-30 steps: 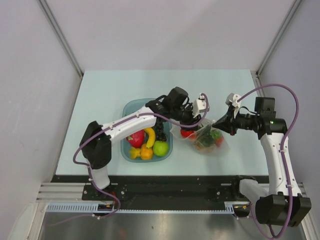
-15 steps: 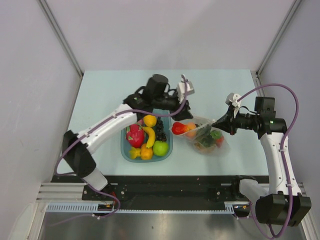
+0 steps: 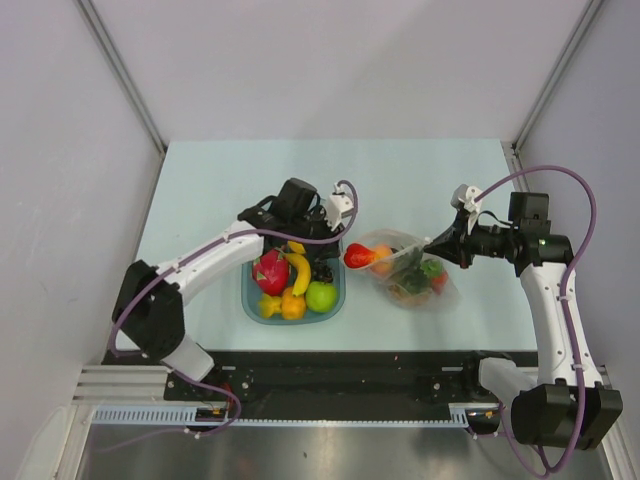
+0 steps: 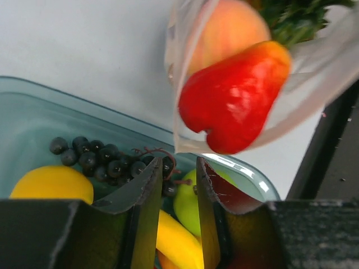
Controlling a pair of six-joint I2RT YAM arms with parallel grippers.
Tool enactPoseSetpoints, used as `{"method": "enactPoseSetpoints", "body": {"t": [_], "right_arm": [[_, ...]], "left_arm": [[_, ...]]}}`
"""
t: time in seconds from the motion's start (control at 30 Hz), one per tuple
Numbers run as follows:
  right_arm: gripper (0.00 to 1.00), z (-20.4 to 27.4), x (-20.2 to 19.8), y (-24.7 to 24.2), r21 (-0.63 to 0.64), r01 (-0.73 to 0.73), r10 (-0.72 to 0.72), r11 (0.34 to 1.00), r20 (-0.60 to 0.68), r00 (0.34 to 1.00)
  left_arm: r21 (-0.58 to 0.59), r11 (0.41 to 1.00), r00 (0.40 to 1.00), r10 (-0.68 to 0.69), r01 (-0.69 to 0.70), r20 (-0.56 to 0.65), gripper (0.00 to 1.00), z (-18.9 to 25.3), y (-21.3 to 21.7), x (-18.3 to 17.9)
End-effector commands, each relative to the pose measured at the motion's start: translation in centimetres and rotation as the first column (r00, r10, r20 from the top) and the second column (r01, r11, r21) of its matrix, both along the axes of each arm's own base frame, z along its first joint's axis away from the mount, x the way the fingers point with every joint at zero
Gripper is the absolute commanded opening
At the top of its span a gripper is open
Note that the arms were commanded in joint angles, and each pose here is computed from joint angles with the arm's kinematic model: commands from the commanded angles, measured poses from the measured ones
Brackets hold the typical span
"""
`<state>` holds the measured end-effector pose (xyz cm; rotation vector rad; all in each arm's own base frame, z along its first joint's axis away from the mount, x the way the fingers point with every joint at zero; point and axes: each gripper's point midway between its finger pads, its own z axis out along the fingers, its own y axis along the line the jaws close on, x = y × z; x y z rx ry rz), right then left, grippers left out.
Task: Place the food in the zip-top bag and seal the zipper
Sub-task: Adjust the fake fruit in the zipper food storage bag.
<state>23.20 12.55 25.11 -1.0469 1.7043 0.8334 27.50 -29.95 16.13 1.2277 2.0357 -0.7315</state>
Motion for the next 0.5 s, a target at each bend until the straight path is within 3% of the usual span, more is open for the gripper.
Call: {"method": "enactPoseSetpoints", "body": {"t": [0.0,0.47], "right_arm": [[0.00,1.7,0.3,0.4,0.017,-0.036,0.035,0.999,0.066,0.997],[0.00,1.4,-0.1,0.4,0.002,-0.047,0.046,0.999,0.064,0.997]], "left_arm": [[0.004,0.998,0.998,0.055,-0.055,0.018,0.34,-0.6,-1.1,2.0],[-0.114,0.986,0.991,-0.115,0.123,0.074,0.31,3.8,-6.8,-1.5]]}}
